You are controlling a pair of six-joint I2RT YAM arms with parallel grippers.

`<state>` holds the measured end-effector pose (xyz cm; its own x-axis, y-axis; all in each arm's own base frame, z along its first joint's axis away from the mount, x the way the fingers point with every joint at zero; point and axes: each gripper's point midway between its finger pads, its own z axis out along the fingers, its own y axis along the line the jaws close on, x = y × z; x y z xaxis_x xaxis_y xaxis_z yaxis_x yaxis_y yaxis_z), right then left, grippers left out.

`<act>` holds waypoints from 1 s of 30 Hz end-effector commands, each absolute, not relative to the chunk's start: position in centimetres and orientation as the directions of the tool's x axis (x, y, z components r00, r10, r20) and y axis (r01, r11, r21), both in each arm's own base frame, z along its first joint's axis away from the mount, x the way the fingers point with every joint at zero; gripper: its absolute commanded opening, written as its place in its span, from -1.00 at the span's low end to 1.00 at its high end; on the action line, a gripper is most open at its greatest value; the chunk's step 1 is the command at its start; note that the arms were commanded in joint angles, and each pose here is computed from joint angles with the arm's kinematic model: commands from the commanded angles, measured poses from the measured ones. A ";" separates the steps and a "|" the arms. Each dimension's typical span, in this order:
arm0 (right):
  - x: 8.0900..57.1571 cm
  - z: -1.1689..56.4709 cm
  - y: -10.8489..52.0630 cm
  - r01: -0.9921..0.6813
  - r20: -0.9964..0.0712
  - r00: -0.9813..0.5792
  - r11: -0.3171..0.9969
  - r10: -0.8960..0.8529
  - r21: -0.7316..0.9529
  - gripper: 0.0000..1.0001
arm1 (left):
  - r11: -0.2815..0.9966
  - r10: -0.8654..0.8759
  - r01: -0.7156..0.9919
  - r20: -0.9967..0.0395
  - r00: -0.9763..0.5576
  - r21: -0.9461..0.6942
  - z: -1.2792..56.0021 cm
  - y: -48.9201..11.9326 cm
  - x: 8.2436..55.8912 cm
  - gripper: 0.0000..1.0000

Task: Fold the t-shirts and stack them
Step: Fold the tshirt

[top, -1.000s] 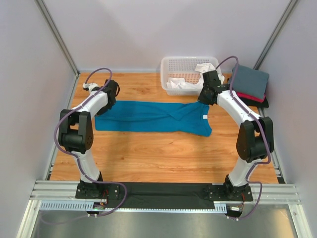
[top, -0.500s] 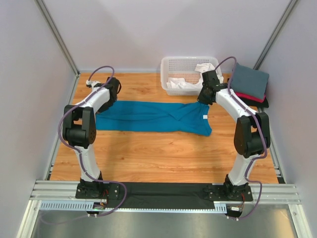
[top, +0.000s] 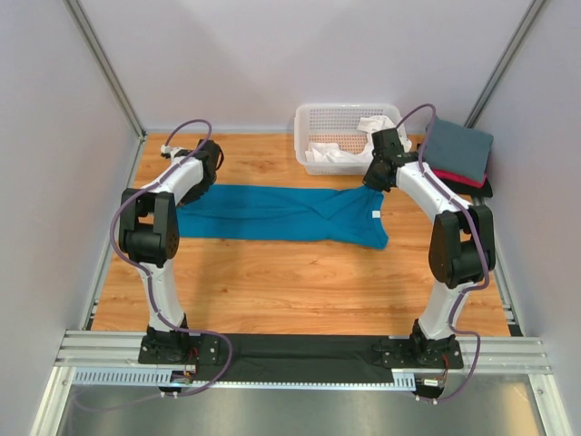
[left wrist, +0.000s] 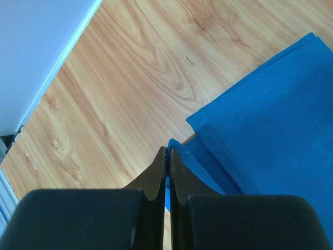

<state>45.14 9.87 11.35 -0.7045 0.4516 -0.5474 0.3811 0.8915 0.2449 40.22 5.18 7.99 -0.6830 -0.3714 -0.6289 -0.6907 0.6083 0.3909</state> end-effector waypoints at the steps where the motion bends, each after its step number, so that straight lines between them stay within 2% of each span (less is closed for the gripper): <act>1: 46.9 13.1 10.0 0.375 -0.589 -0.655 0.881 0.472 0.289 -0.99 | 0.611 -0.354 -0.688 -0.642 -0.680 0.392 9.2 5.3 40.9 -1.00; 16: 47.5 10.3 10.5 0.375 -0.553 -0.691 0.885 0.465 0.275 -0.99 | 0.622 -0.347 -0.678 -0.639 -0.686 0.391 9.1 5.1 41.8 -1.00; 30: 49.6 12.8 11.0 0.337 -0.598 -0.654 0.886 0.464 0.319 -0.99 | 0.609 -0.354 -0.691 -0.646 -0.677 0.390 9.3 5.3 41.5 -1.00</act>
